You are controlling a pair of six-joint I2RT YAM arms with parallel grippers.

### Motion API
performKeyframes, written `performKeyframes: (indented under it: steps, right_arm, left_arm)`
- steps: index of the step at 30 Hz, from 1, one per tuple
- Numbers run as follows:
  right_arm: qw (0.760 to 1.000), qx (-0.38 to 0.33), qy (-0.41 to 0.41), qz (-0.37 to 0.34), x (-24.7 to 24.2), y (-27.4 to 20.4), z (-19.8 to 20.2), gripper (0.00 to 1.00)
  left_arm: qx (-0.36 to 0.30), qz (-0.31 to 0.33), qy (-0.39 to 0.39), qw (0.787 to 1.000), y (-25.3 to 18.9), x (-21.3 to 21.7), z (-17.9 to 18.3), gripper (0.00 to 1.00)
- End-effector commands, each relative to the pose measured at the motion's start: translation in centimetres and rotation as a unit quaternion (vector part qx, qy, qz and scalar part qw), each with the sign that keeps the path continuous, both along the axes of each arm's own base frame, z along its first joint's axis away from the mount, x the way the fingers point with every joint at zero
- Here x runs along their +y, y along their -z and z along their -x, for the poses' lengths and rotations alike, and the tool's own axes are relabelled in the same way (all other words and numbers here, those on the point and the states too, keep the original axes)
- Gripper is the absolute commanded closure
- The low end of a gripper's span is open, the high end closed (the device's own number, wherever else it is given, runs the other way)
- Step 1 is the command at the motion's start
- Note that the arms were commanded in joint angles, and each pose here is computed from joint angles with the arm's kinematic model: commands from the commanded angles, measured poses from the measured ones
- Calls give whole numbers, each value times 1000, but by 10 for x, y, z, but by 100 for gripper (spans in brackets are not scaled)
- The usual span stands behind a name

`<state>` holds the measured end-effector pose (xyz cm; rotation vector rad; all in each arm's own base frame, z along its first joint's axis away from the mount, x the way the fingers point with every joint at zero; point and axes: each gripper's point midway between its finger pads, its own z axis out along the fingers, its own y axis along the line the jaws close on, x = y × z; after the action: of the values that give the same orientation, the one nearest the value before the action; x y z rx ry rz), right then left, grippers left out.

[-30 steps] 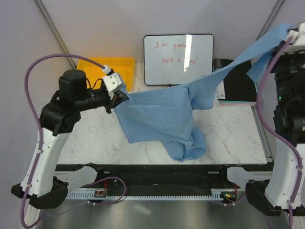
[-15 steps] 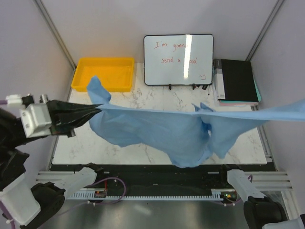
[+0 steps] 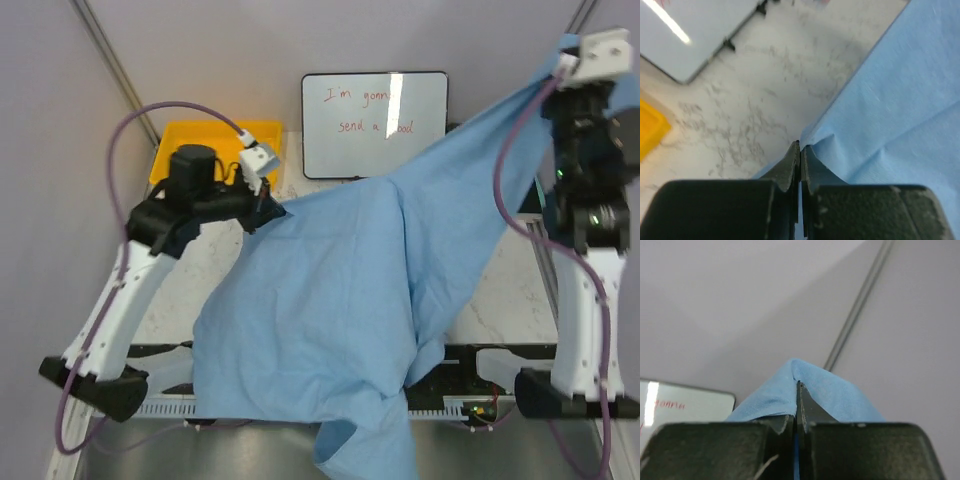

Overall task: Fold and stack the long sleeve shirts
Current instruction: Flatten the shirt out

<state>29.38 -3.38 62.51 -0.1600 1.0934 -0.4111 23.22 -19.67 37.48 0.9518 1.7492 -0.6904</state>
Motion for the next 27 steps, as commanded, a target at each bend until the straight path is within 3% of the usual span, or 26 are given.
performKeyframes:
  steps: [1, 2, 6, 7, 8, 9, 10, 11, 12, 14, 16, 18, 19, 21, 22, 24, 25, 27]
  right_arm:
    - [994, 95, -56, 28, 37, 83, -133, 100]
    - [990, 108, -69, 58, 63, 97, -150, 100]
    - [969, 183, -101, 129, 150, 191, -235, 100]
    - [969, 180, -98, 138, 173, 189, -241, 92]
    - [960, 213, -93, 157, 191, 226, -264, 78]
    - [955, 222, -78, 183, 199, 234, -270, 63]
    - [954, 229, -52, 185, 208, 228, -269, 33]
    - [948, 253, -37, 192, 211, 244, -274, 14]
    - [943, 270, -32, 190, 209, 247, -272, 2]
    - [928, 316, -22, 198, 187, 256, -254, 2]
    - [908, 371, -24, 196, 160, 288, -235, 2]
    - [904, 388, -59, 172, 147, 283, -206, 2]
    - [882, 441, -61, 154, 127, 311, -190, 2]
    - [864, 476, -118, 114, 124, 323, -163, 2]
    - [835, 531, -119, 86, 105, 353, -144, 2]
    - [797, 576, -176, 52, 108, 379, -117, 2]
    - [756, 628, -182, 30, 97, 410, -92, 5]
    - [719, 665, -204, 12, 96, 435, -70, 7]
  left_arm:
    - [83, -108, -110, 984, 114, 27, -51, 98]
    - [110, -132, -114, 979, 151, 30, -61, 98]
    - [147, -158, -162, 963, 211, 57, -104, 98]
    - [148, -158, -183, 959, 215, 69, -118, 98]
    - [147, -164, -190, 957, 220, 74, -128, 98]
    - [164, -179, -188, 952, 237, 79, -135, 79]
    - [168, -170, -200, 950, 236, 90, -143, 66]
    - [181, -166, -202, 948, 239, 95, -143, 54]
    - [187, -160, -204, 948, 238, 99, -144, 40]
    - [179, -154, -222, 946, 228, 113, -147, 28]
    - [163, -155, -178, 958, 214, 108, -131, 27]
    - [152, -176, -122, 965, 213, 101, -107, 26]
    - [147, -182, -80, 969, 214, 89, -90, 25]
    - [143, -232, -59, 960, 230, 88, -75, 25]
    - [155, -258, -54, 952, 246, 90, -64, 25]
    - [167, -268, -53, 947, 258, 94, -56, 25]
    - [181, -280, -56, 941, 268, 100, -51, 25]
    - [205, -286, -50, 935, 277, 102, -43, 28]
